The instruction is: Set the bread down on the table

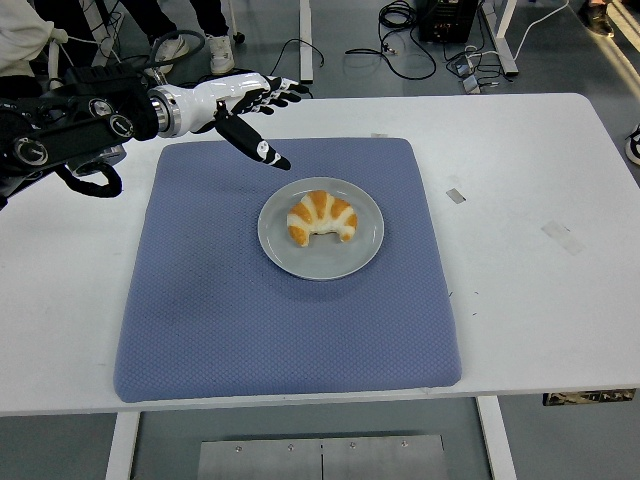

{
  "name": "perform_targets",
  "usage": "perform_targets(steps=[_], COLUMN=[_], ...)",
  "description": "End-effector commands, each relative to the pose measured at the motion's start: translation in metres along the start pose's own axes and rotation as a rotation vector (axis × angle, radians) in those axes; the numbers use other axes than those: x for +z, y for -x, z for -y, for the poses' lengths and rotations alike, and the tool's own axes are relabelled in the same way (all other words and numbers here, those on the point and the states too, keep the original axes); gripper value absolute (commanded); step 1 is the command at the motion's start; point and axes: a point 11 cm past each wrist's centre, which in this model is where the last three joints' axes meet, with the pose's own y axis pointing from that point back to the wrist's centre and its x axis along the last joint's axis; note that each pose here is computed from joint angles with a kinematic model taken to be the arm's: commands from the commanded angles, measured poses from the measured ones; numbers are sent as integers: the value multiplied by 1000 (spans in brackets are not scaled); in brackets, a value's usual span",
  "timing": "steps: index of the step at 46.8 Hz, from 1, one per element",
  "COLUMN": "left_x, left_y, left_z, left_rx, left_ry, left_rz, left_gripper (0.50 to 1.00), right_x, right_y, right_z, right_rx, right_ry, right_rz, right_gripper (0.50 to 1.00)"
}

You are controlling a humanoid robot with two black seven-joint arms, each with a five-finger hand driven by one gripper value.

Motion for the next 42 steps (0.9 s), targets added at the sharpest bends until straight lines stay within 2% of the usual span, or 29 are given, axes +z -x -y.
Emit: perform_targets(steps=[1,26,42], left_x=[3,8,0], left_y=[2,55,73], left_z=[0,22,29], left_rx=[-28,-196,-218], left_ry=[-3,-21,-31], left_rz=[46,204,206], left_gripper=[980,980,978], right_x=[0,0,0], right_y=[0,0,0], right_z=[0,0,0], right_rx=[0,0,0], right_ry=[0,0,0], right_rz=[0,0,0], right_gripper=[1000,1000,1000])
